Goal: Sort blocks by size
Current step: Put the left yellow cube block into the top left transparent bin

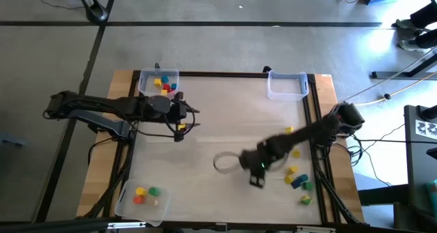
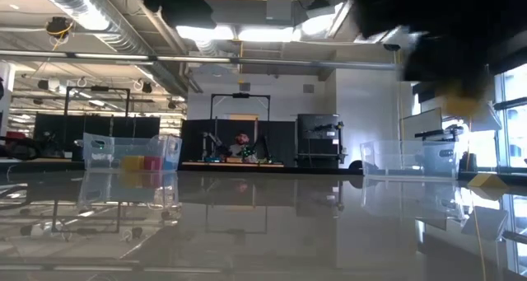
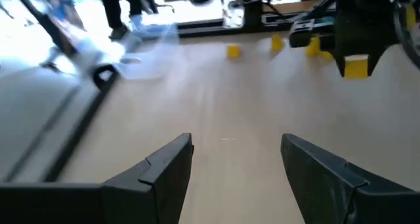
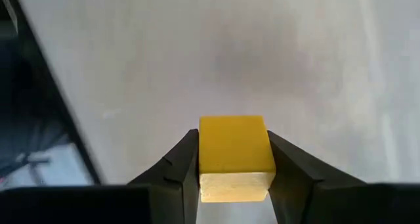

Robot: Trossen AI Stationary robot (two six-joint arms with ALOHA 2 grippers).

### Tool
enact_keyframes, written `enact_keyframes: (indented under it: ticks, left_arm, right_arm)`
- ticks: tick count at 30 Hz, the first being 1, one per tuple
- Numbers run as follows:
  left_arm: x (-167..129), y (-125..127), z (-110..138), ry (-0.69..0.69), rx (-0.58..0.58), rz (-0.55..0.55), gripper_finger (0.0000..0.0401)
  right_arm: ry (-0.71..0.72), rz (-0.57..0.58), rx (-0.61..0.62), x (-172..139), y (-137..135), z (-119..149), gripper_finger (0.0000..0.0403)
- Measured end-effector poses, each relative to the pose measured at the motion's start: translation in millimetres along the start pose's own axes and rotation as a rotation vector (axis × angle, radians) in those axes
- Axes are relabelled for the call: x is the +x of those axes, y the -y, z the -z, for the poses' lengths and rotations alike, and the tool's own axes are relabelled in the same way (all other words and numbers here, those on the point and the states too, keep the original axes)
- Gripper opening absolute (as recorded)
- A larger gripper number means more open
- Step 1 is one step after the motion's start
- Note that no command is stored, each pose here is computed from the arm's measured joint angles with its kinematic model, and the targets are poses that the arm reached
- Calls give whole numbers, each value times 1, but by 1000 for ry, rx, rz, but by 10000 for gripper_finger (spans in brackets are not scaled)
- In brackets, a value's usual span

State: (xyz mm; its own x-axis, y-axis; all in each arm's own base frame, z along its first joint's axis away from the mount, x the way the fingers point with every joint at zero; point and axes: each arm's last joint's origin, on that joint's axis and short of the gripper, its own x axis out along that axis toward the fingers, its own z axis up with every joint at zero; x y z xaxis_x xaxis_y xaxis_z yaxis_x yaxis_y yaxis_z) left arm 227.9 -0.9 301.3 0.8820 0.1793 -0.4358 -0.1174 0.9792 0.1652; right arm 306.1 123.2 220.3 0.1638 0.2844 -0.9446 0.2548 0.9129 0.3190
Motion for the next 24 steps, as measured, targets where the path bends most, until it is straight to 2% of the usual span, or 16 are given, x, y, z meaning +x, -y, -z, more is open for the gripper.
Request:
enact_keyframes:
  ticks: [7,13,17,24]
  left_arm:
    - [-5,-5,1,-34,174,-133,221]
    - [-5,-8,4,-81,293,-192,221]
    - [-4,-17,4,-97,337,-235,221]
    - [2,-28,0,-81,508,-287,221]
  right_arm:
    - [284,55,-91,-39,69,-57,133]
    - [542,48,-150,-64,124,-97,133]
    - [733,-1,-201,-84,149,-116,133]
    - [1038,-175,-348,-112,174,-141,133]
